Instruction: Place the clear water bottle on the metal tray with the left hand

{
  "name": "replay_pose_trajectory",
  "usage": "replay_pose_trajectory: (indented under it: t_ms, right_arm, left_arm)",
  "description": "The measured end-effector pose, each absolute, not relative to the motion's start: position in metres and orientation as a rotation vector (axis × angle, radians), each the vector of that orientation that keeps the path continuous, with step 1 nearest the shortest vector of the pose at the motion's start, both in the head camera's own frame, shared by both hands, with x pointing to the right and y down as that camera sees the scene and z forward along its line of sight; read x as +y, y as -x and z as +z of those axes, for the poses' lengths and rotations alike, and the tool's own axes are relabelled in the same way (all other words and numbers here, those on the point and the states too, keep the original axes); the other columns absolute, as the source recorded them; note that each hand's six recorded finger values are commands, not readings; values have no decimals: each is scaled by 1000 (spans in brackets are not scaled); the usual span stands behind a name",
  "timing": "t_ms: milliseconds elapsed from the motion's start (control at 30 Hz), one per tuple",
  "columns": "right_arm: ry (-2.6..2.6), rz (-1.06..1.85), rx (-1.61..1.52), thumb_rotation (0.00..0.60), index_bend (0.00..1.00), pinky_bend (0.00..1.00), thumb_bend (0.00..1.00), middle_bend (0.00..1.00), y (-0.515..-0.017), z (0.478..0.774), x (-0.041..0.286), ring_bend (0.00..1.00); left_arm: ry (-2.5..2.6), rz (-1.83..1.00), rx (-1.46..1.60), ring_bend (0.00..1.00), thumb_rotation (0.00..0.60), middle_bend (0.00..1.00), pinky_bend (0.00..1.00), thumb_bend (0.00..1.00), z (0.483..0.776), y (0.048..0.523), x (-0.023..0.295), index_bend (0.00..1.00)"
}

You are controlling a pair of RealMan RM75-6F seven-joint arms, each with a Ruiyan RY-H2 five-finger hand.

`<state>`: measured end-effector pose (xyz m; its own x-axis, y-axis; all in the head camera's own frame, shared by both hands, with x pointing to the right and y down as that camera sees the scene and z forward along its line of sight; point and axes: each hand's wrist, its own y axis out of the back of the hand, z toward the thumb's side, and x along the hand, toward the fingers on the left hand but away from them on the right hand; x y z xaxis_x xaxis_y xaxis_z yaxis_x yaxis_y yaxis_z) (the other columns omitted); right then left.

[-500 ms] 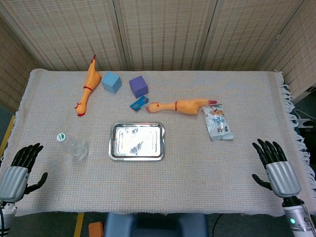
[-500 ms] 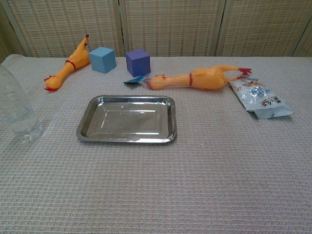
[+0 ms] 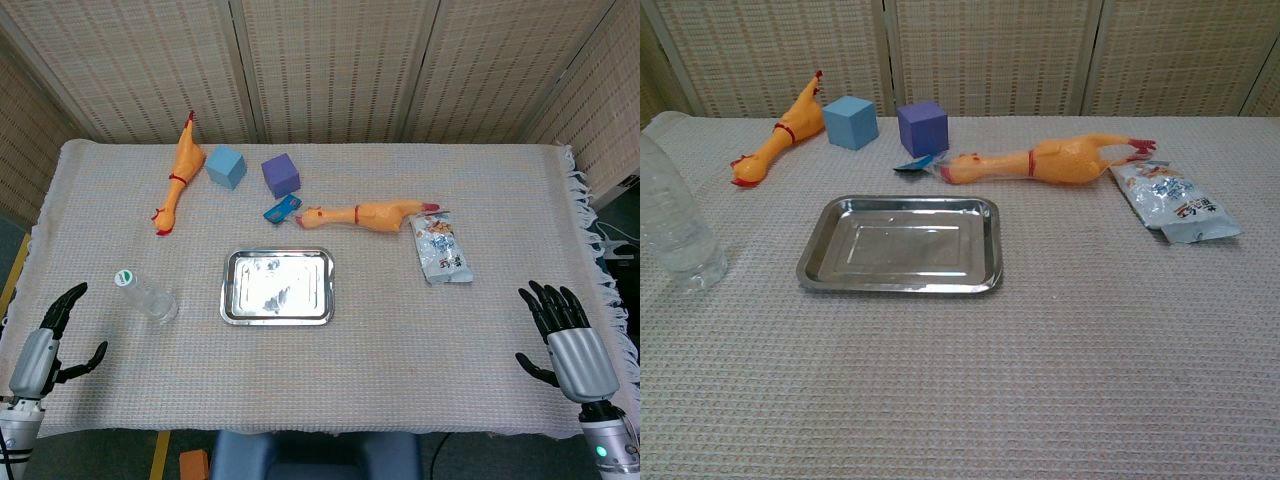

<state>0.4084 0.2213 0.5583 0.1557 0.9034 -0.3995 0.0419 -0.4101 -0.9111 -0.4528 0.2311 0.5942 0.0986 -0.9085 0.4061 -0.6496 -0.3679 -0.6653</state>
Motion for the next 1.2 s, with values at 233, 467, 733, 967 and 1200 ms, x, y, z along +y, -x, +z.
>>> replay_pose_trajectory:
  t_ms: [233, 467, 733, 967, 1200]
  right_arm:
    - [1667, 1240, -981, 600, 0, 0, 111, 0, -401, 543, 222, 0]
    - [1691, 1230, -963, 600, 0, 0, 112, 0, -402, 541, 227, 0]
    - [1708, 1268, -931, 600, 0, 0, 112, 0, -401, 547, 228, 0]
    - [1710, 1283, -922, 600, 0, 0, 112, 0, -402, 549, 228, 0]
    - [1703, 1303, -918, 600, 0, 0, 112, 0, -403, 551, 228, 0]
  left_arm:
    - [2223, -1139, 1811, 0, 600, 0, 54, 337, 633, 459, 226, 0]
    - [2243, -1153, 1893, 0, 600, 0, 47, 305, 660, 456, 221, 0]
    - [2226, -1168, 1826, 0, 600, 0, 41, 303, 671, 442, 219, 0]
    - [2109, -1207, 1729, 0, 600, 0, 40, 303, 688, 427, 209, 0]
    - [2165, -1181, 1740, 0, 600, 0, 40, 301, 699, 409, 199, 0]
